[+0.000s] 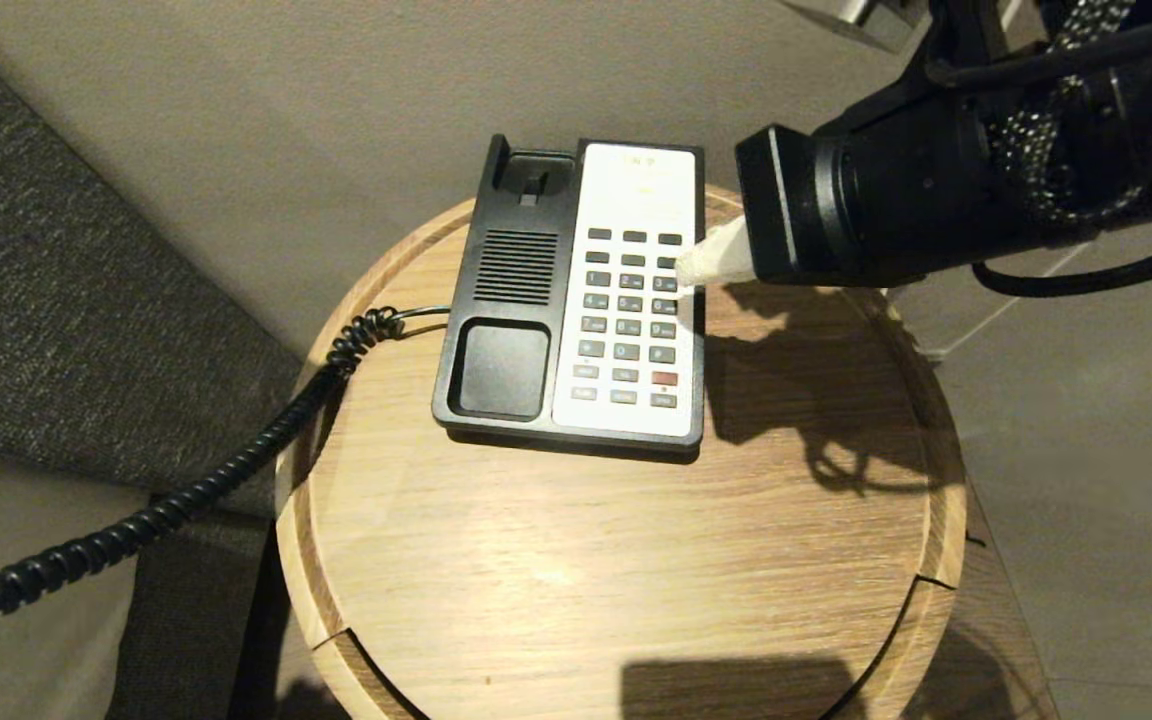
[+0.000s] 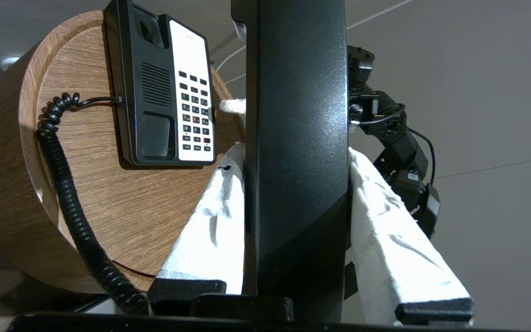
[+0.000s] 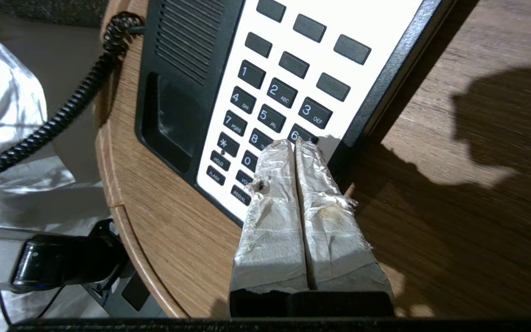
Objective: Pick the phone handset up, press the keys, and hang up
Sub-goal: Dial the number
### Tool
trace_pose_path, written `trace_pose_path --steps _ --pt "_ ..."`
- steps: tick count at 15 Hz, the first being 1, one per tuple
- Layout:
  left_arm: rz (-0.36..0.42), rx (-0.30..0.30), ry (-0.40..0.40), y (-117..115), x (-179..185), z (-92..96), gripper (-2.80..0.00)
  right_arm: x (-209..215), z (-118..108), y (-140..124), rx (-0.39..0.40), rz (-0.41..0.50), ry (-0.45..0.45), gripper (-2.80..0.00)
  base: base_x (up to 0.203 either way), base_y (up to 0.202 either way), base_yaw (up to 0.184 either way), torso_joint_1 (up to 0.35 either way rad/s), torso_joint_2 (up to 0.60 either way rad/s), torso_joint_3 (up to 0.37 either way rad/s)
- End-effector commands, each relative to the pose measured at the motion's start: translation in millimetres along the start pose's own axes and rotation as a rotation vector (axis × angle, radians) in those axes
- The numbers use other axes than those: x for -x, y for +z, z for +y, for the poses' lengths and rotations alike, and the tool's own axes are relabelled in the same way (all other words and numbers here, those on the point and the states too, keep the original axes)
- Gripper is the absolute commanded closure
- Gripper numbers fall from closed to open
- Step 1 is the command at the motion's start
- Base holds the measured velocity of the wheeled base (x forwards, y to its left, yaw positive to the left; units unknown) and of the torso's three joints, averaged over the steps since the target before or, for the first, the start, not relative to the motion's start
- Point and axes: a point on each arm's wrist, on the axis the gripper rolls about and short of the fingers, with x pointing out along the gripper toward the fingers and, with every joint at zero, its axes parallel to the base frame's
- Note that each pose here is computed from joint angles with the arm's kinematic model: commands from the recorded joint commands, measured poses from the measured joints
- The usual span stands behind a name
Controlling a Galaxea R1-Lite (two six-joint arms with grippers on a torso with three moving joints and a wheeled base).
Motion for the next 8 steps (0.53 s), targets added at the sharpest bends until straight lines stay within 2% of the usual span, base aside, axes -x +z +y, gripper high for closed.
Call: trace_pose_path --steps 1,8 --pt "0.001 0.003 0.003 -0.1 -0.4 0.0 0.0 -10.0 0.1 -1.8 0.001 0.013 -0.023 0.0 0.0 0.0 0.0 0.0 0.0 0.0" --pt "0.0 0.0 0.003 0.7 -0.8 -0.6 0.0 -23.2 -1.6 -0.2 -0.002 0.0 -0.048 0.0 0.0 0.0 0.0 0.0 0.0 0.0"
